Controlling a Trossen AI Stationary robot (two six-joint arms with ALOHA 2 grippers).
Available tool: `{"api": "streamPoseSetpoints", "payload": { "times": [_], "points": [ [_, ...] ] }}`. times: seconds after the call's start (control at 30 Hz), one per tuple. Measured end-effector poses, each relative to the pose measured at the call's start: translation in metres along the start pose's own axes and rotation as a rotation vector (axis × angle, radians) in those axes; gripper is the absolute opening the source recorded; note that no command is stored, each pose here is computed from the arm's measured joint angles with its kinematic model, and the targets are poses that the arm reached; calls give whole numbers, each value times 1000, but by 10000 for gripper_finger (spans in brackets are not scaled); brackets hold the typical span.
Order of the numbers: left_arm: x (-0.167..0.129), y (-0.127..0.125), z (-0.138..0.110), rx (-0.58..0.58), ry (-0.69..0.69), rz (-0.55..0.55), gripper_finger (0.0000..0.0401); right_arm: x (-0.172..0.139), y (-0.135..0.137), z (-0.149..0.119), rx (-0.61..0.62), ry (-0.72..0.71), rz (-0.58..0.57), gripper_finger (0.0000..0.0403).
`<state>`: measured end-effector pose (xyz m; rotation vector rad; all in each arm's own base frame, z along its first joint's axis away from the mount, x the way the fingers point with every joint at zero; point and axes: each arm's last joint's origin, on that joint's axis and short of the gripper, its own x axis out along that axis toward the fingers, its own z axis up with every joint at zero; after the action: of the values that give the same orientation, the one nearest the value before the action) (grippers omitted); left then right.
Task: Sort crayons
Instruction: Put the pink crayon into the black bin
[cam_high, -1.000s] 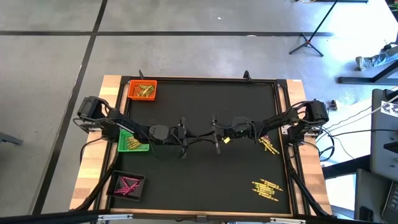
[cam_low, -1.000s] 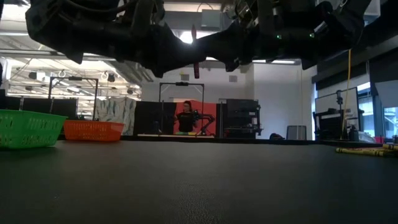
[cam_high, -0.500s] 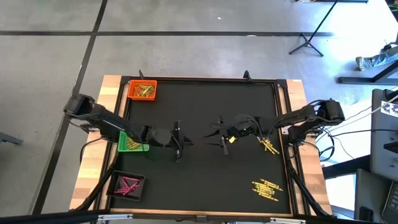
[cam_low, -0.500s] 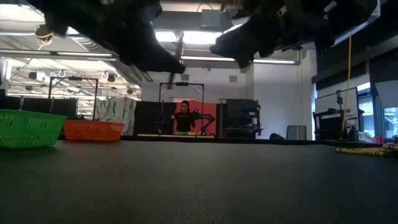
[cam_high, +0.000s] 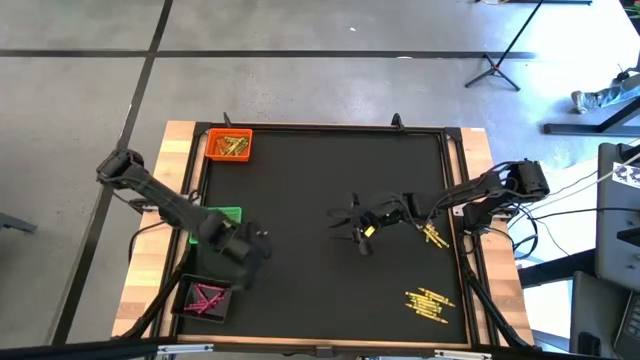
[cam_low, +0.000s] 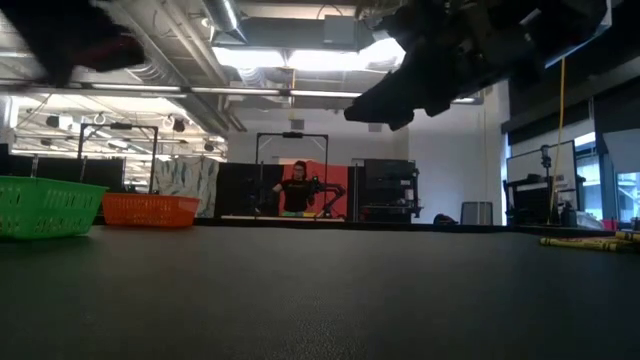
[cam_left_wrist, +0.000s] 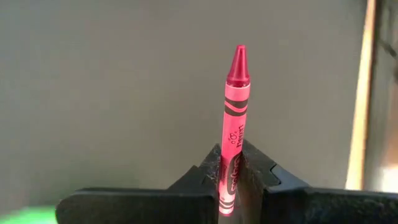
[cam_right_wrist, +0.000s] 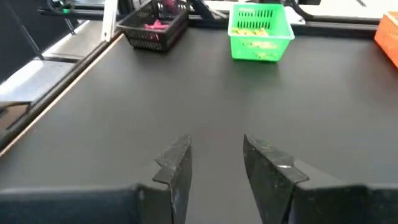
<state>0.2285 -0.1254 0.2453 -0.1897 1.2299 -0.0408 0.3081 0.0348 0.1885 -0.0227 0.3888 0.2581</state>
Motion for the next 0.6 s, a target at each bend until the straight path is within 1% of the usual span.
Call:
{"api": "streamPoseSetpoints", "payload": {
  "times": [0.07,0.13,0.3,0.4,0.53,0.6],
  "points": [
    [-1,-11,-12,-56,74,-38,13,0,0,0,0,1,-17,143],
    [-2,-22,-25,-103,125,-43,13,0,-1,0,0,3,-33,143],
    [-8,-51,-58,-169,196,-55,13,0,-1,0,0,3,-34,143],
    [-6,-64,-75,-229,223,-41,13,0,-1,0,0,3,-34,143],
    [6,-71,-96,-315,305,27,13,0,-1,0,1,5,-34,143],
    [16,-74,-105,-315,315,39,13,0,-1,-1,1,9,-35,143]
  ]
}}
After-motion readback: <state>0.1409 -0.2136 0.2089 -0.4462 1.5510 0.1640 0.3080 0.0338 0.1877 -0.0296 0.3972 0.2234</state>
